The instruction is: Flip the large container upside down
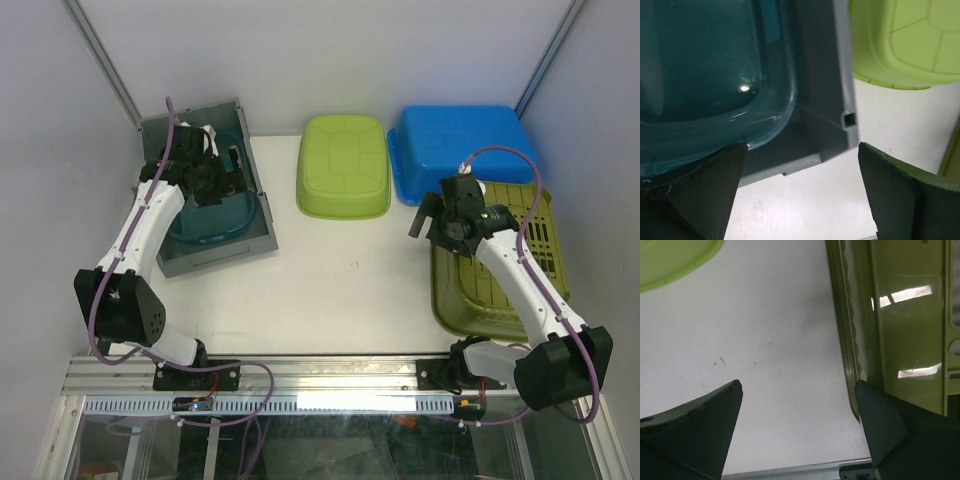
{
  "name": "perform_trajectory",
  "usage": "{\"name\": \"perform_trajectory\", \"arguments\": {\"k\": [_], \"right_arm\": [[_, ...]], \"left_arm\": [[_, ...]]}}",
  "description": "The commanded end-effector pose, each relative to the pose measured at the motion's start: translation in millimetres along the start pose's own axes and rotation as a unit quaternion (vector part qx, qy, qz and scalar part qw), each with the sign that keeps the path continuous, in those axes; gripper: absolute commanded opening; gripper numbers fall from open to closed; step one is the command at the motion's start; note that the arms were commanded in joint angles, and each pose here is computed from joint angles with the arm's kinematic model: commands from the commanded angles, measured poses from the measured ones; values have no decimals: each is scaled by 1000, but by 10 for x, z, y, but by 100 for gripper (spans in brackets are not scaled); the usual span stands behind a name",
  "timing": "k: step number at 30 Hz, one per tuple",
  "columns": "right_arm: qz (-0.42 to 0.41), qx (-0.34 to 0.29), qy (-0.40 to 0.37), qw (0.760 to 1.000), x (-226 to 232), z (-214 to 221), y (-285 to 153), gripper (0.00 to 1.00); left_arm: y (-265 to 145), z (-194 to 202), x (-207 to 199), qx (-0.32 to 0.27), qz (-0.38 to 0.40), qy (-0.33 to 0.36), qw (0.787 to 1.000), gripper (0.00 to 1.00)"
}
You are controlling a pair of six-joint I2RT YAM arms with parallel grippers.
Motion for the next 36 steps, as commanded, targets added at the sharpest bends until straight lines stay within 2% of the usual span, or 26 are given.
{"name": "perform_trajectory", "arguments": {"k": [1, 7, 11, 15, 19, 22, 25, 29, 33, 36], "right_arm": [[60, -12, -5, 998, -209, 13, 15, 99], [47, -10, -3, 999, -199, 1, -3, 99], [-81, -9, -19, 996, 58, -21, -123, 99], [-148, -35, -10, 988, 178, -73, -302, 99], [-155, -48, -5, 987, 186, -109, -392, 99], [-162, -50, -8, 985, 199, -117, -410, 99], [-173, -45, -10, 984, 226, -107, -400, 99], [-175, -49, -9, 983, 218, -98, -413, 99], [-180, -56, -15, 982, 202, -75, -448, 99], [-185, -57, -15, 981, 205, -64, -461, 99]], "left_arm": [[158, -51, 176, -22, -39, 19, 999, 99], [349, 140, 365, -8, -65, 28, 997, 95], [337, 256, 270, 4, -5, 58, 998, 91], [436, 363, 326, 3, -41, 103, 994, 89], [542, 463, 344, -2, -62, 147, 987, 99], [566, 555, 221, -22, -67, 200, 977, 99], [580, 511, 206, -44, -94, 218, 970, 99], [645, 482, 270, -49, -125, 221, 966, 94], [778, 497, 398, -44, -178, 217, 959, 81], [835, 532, 446, -39, -189, 216, 957, 80]]}}
Point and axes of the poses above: each gripper's point midway between its finger pads, its own y axis out along the fingers, its own x axis along the line the jaws close on, z = x × y, the point moved 7 cm from there along -y, back along the fingers, and after that the axes turned 6 degrees about -y, right-handed, at the moved point
